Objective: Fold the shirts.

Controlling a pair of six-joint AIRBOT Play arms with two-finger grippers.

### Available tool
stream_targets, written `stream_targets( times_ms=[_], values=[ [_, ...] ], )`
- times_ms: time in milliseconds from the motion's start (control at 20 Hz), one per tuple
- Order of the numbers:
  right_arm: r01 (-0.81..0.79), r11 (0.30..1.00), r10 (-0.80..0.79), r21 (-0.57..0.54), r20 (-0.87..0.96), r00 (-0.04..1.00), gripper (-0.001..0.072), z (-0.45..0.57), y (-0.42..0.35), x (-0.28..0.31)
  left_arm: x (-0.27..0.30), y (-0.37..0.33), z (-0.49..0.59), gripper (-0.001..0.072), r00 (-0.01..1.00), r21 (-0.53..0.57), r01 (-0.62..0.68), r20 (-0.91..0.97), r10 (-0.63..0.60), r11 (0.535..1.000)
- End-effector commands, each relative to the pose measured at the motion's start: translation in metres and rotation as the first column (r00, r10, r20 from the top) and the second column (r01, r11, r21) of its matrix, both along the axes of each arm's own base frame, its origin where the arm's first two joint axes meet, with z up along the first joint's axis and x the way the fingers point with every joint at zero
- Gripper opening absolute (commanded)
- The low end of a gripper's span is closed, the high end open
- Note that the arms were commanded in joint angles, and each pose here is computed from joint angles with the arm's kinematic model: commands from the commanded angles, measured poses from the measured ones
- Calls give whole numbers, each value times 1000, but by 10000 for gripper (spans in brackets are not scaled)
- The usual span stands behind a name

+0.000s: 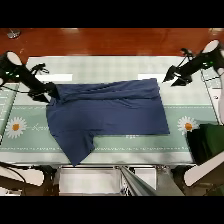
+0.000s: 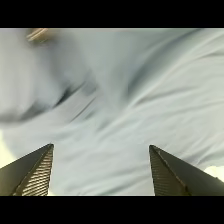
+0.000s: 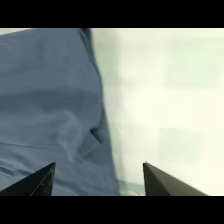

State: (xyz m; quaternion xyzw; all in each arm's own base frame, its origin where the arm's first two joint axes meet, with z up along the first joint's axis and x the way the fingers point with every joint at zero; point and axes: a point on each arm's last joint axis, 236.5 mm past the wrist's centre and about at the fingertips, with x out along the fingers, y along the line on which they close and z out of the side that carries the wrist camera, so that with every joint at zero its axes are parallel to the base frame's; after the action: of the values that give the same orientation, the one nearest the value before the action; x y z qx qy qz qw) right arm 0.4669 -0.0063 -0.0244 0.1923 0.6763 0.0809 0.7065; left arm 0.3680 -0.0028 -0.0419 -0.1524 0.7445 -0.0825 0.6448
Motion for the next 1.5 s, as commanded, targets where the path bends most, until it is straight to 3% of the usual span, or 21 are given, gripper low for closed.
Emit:
stream_targets(
  times_ms=[0, 150, 300, 400, 700, 1000, 1050, 1100, 1150, 1300, 1350, 1450],
  values=[
    [121, 988, -110, -94, 111, 988, 626, 29, -42, -20, -27, 26, 11, 703, 989, 32, -132, 69, 129, 991],
    [207, 978, -195, -34, 209, 958, 626, 19, -32, -64, -76, 37, -1, 703, 933, -48, -340, 112, 343, 939],
    [290, 954, -300, 78, 257, 919, 626, 0, -7, -113, -123, 14, -20, 703, 833, -248, -523, 55, 551, 815],
    [297, 945, -322, 135, 229, 919, 626, -11, 12, -140, -153, 5, -40, 703, 796, -240, -591, -18, 605, 770],
    [245, 935, -294, 258, 170, 941, 626, -9, 49, -163, -186, -25, -58, 702, 851, -220, -524, -91, 518, 823],
    [269, 922, -316, 279, 139, 939, 625, -6, 47, -168, -186, -75, -73, 700, 868, -302, -490, -81, 490, 818],
    [292, 919, -336, 264, 141, 931, 625, -6, 36, -170, -185, -79, -72, 630, 886, -313, -453, -61, 459, 834],
    [338, 913, -374, 229, 138, 917, 626, -7, 18, -173, -185, -81, -69, 310, 897, -326, -430, -42, 441, 842],
    [389, 906, -411, 170, 124, 903, 626, -13, -6, -183, -180, -84, -63, 44, 909, -360, -387, 2, 416, 849],
    [432, 901, -434, -43, -79, 897, 626, -45, -48, -253, -160, -90, -43, 35, 897, -433, -373, 57, 438, 820],
    [427, 901, -433, -69, -134, 891, 625, -53, -46, -268, -154, -93, -36, 34, 892, -460, -366, 73, 446, 809],
    [425, 904, -413, 44, -165, 896, 625, -58, -9, -265, -147, -95, -31, 35, 882, -485, -372, 81, 464, 791]
  ],
)
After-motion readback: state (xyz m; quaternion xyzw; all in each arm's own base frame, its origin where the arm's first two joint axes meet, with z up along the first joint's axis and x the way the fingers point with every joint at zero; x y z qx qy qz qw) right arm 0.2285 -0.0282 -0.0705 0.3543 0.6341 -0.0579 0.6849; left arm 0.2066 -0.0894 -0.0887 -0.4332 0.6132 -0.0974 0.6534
